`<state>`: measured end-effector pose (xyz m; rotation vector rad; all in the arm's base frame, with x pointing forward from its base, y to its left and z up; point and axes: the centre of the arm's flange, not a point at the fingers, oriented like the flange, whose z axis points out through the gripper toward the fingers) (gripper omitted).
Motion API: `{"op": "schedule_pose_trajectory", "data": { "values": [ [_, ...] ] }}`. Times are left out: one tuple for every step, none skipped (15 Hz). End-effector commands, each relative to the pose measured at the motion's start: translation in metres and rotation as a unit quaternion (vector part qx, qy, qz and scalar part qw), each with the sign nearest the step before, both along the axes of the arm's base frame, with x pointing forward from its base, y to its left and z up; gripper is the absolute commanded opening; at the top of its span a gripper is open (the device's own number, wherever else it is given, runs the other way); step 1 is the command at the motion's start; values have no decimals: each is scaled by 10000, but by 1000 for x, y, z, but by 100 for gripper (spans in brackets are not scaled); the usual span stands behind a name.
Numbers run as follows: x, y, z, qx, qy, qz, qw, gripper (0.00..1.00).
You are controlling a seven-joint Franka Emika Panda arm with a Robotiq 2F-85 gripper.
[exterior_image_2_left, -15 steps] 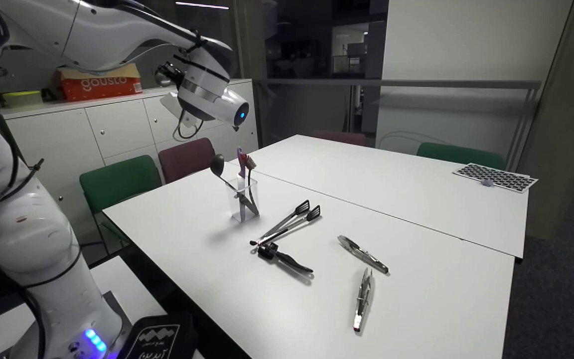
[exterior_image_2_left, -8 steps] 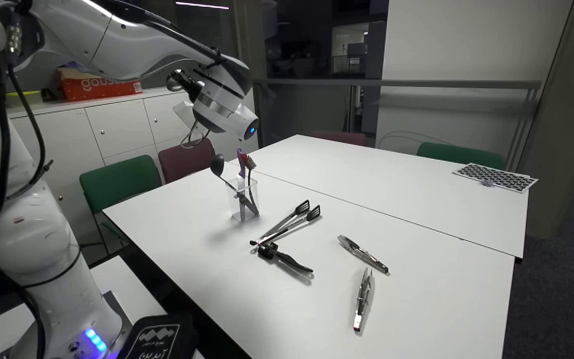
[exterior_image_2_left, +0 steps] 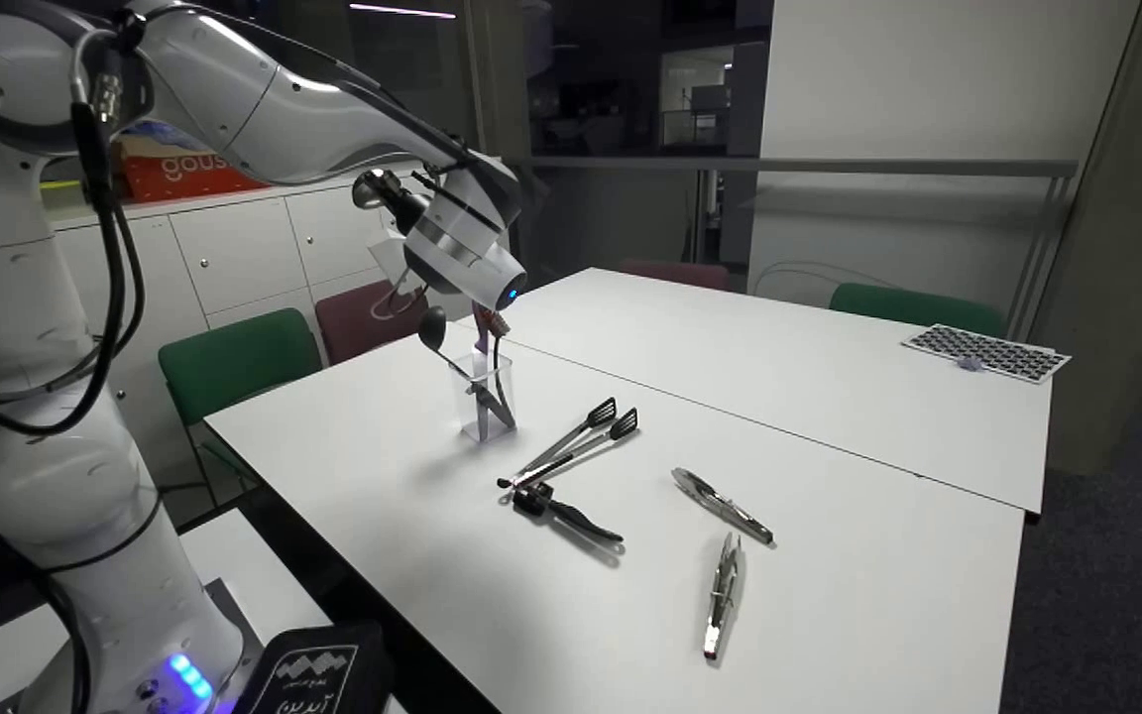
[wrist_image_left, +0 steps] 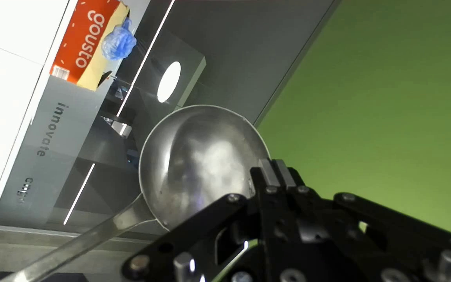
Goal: Put the serving spoon in the cup
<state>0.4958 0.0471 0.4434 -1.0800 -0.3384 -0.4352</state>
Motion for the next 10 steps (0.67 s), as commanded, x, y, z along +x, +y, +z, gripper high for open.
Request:
{"op": "schedule_pose_trajectory", "data": {
  "values": [
    [14, -17, 2, 362, 156, 47, 9992, 0],
    [16, -21, -1, 445, 179, 33, 9988, 0],
    [17, -26, -2, 570, 195, 50, 9982, 0],
    [19, -32, -4, 683, 212, 53, 9974, 0],
    [20, -37, -5, 804, 225, 77, 9965, 0],
    [21, -42, -8, 898, 241, 122, 9956, 0],
    [21, -48, -11, 971, 266, 173, 9948, 0],
    [23, -53, -16, 1034, 308, 269, 9938, 0],
    [26, -60, -24, 1088, 373, 327, 9928, 0],
    [29, -67, -32, 1187, 463, 383, 9911, 0]
  ]
}}
